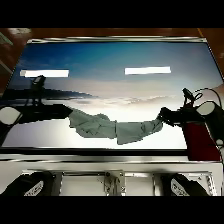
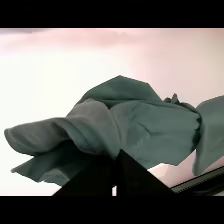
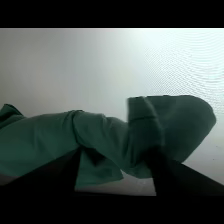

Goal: Fold the shirts.

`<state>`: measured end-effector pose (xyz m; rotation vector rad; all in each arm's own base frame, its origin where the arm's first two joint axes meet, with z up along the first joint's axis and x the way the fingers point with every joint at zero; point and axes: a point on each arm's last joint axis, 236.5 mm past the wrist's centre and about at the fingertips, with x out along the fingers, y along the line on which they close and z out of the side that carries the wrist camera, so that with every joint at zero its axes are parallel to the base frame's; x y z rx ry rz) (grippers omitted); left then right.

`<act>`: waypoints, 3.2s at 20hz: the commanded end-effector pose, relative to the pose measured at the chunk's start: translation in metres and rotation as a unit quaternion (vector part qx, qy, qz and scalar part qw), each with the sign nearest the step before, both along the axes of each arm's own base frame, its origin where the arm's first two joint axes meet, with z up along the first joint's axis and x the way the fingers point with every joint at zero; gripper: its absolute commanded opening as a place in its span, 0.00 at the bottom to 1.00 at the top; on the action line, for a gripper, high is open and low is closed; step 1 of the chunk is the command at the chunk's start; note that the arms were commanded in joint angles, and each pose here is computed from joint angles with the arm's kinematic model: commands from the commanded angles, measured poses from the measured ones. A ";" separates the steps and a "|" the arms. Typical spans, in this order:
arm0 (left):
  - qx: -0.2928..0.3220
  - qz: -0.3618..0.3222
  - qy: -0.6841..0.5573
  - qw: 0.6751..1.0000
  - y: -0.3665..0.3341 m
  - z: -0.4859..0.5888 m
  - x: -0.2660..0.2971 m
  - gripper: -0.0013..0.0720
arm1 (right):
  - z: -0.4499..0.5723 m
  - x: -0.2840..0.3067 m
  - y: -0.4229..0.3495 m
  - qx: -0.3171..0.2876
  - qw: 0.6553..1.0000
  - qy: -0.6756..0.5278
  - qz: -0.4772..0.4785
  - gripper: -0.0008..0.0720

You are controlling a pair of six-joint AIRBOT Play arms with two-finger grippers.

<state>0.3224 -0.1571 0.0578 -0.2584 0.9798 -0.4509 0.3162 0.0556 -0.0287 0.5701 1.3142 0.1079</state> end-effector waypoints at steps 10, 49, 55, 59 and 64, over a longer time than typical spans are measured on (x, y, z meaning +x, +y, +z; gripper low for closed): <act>0.008 0.003 0.040 0.999 -0.005 -0.037 0.001 0.07 | -0.040 -0.074 0.046 0.044 0.981 0.124 0.145 0.93; 0.009 0.002 0.042 0.999 -0.005 -0.037 0.000 0.07 | -0.087 -0.059 0.106 0.094 0.984 0.128 0.074 0.41; 0.017 -0.004 0.037 0.999 -0.003 -0.037 0.001 0.07 | -0.081 -0.062 0.110 0.101 0.982 0.125 0.104 0.10; 0.045 0.007 -0.002 0.999 0.021 -0.003 0.021 0.07 | -0.020 -0.039 0.122 0.115 0.974 0.064 0.185 0.10; 0.054 0.069 -0.207 0.974 0.084 0.195 0.058 0.07 | 0.197 0.038 0.096 -0.015 0.942 -0.257 0.215 0.09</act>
